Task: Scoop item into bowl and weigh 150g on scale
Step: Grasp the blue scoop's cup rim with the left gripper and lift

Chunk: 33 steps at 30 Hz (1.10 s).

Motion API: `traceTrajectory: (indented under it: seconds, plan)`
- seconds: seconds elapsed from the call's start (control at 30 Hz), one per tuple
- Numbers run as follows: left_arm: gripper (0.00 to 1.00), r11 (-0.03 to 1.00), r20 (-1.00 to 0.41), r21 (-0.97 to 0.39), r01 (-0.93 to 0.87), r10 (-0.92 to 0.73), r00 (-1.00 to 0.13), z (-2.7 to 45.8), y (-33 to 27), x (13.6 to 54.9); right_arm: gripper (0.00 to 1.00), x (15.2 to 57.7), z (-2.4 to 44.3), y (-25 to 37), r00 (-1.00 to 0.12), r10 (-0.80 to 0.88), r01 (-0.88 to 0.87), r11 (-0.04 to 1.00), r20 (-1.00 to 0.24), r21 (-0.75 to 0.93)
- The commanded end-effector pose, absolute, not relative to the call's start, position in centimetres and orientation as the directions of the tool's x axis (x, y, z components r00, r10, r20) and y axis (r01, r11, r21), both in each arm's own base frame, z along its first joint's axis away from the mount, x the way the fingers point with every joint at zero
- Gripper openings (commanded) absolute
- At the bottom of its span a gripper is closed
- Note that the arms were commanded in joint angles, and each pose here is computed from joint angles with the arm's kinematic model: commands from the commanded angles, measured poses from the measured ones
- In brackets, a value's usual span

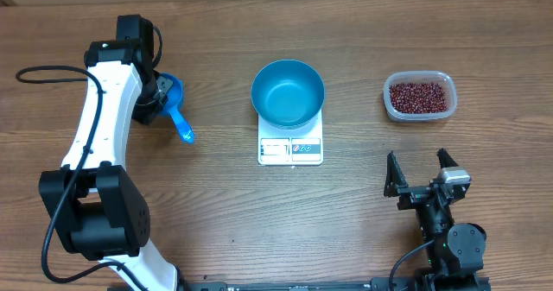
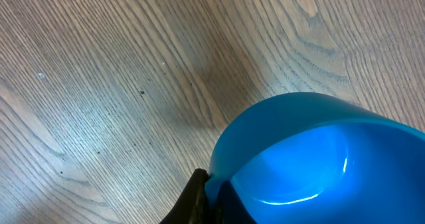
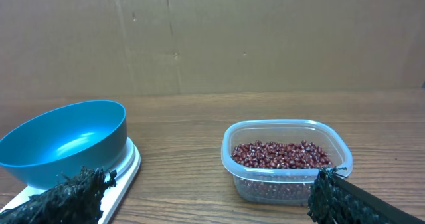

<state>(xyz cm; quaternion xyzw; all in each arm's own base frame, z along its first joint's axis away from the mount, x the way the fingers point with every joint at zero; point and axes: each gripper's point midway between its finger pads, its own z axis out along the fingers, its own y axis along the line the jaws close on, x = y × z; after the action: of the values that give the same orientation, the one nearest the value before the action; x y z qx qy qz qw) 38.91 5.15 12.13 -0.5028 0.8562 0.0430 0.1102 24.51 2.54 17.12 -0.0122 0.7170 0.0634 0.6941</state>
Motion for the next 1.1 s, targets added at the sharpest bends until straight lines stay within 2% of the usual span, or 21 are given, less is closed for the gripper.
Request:
traceTrajectory:
  seconds: [0.0, 0.27, 0.5, 0.63, 0.87, 1.07]
  plan:
    - [0.04, 0.470, -0.264, -0.050, -0.881, -0.857, -0.442, 12.8, 5.7, 39.5, 1.00, 24.5, 17.0, 2.5, -0.031, 0.062, -0.105, 0.992, -0.998, 0.065]
    - [0.04, 0.470, -0.267, -0.053, -0.881, -0.857, -0.441, 12.8, 5.8, 39.6, 1.00, 24.5, 17.0, 2.2, -0.027, 0.062, -0.090, 0.994, -0.998, 0.064]
    - [0.04, 0.470, -0.266, -0.053, -0.881, -0.857, -0.442, 12.8, 5.7, 39.6, 1.00, 24.0, 23.0, 0.6, 0.219, 0.085, -0.018, 0.996, -0.972, 0.083]
    - [0.04, 0.448, -0.265, -0.061, -0.892, -0.869, -0.418, 12.8, 5.7, 39.6, 1.00, 23.4, 24.7, -1.3, 0.299, 0.091, 0.081, 0.990, -0.950, 0.120]
    - [0.04, 0.448, -0.265, -0.062, -0.892, -0.869, -0.418, 12.8, 5.7, 39.6, 1.00, 23.3, 27.8, -1.6, 0.313, 0.091, 0.096, 0.987, -0.945, 0.127]
    - [0.04, 0.415, -0.262, -0.073, -0.907, -0.885, -0.384, 12.8, 5.7, 39.7, 1.00, 26.4, 30.2, -1.3, 0.207, 0.081, 0.108, 0.989, -0.975, 0.105]
